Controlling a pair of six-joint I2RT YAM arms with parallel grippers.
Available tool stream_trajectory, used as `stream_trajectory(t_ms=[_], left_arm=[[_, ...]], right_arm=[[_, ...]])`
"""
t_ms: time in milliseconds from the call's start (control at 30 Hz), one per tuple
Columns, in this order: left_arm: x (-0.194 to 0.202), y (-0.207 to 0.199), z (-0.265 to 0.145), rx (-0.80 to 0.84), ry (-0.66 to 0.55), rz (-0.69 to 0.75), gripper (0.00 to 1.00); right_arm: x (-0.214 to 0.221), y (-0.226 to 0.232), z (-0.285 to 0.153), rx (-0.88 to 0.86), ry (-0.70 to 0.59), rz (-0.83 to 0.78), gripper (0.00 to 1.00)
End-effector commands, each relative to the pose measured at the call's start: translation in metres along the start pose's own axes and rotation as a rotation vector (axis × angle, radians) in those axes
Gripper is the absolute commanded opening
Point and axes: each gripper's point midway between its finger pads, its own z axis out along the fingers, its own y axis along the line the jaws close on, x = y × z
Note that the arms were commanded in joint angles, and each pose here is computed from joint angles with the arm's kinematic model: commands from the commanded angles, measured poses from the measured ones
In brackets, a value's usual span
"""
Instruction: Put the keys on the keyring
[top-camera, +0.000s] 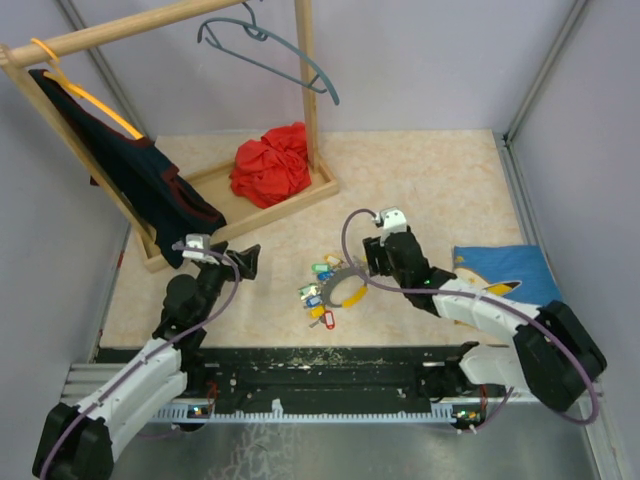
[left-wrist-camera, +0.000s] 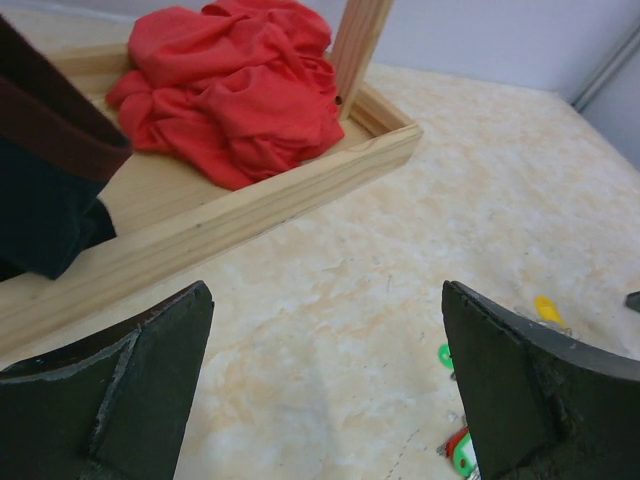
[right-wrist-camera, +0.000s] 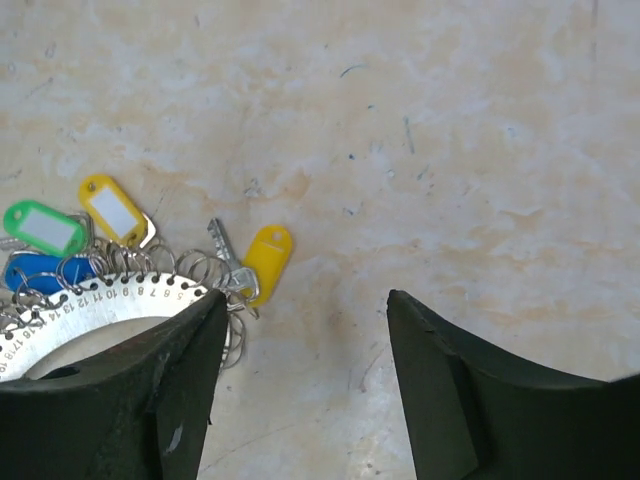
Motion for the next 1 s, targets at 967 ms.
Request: stream_trajectory(t_ms=[967], left_arm=[[0.018, 0.030, -0.011, -0.136, 0.048, 0.049, 1.00]], right_arm=[[-0.040, -0.077, -0.074, 0.291, -0.458, 0.157, 0.84]])
